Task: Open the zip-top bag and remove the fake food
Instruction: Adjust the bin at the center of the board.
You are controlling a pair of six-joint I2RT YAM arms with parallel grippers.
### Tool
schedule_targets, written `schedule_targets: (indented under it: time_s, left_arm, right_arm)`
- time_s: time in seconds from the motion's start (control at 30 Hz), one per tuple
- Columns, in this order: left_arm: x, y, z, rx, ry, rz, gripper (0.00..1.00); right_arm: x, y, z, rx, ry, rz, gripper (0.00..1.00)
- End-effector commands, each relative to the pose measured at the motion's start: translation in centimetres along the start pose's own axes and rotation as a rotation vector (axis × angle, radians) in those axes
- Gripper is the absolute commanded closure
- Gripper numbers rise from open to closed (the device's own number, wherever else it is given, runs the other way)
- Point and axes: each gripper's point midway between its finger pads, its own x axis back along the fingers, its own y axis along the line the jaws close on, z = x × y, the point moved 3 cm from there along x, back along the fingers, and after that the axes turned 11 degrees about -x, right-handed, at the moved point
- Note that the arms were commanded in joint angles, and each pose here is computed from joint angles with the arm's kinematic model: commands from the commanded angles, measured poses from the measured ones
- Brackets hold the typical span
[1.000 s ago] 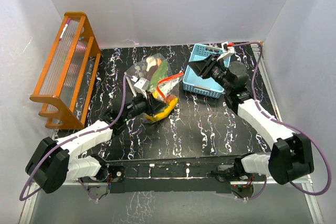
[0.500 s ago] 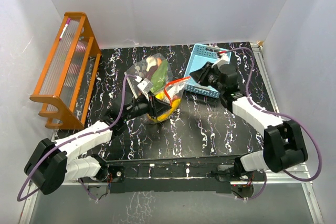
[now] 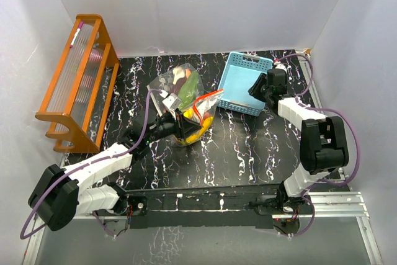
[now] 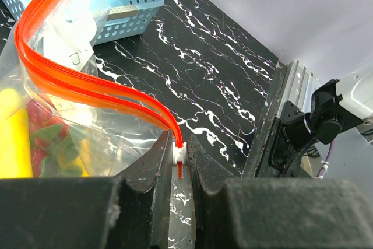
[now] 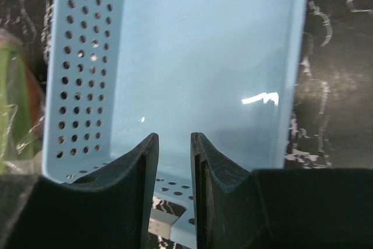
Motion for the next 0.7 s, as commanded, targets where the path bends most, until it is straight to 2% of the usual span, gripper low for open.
schedule_targets:
  time_s: [0.0, 0.17, 0.33, 0.5, 0.67]
  left_arm:
    - [0.0, -0.4, -1.7, -0.046, -0.042, 0.011, 1.0]
    - [0.1, -0.2, -1.2, -0.045, -0.035, -0.001, 1.0]
    - [0.5, -0.1, -1.3, -0.057, -0.039, -0.018, 1.0]
    - [0.5, 0.0, -1.1, -0.054, -0.038, -0.022, 1.0]
    - [0.0, 0.1, -1.2, -0.05, -0.038, -0.012, 1.0]
  right_arm:
    - [0.4, -1.4, -3.9, 0.066, -0.115, 0.146, 0.68]
    - [0.6, -4.8, -6.1, 0.077, -0.151, 0.304, 0.67]
    - [0.9, -7.7, -7.3, 0.053, -0.165, 0.37, 0.65]
    - [3.2, -1.8, -8.8, 0.082, -0.246, 0.104, 0.65]
    - [3.4, 4.1, -6.8, 0.172, -0.239, -0.002, 0.65]
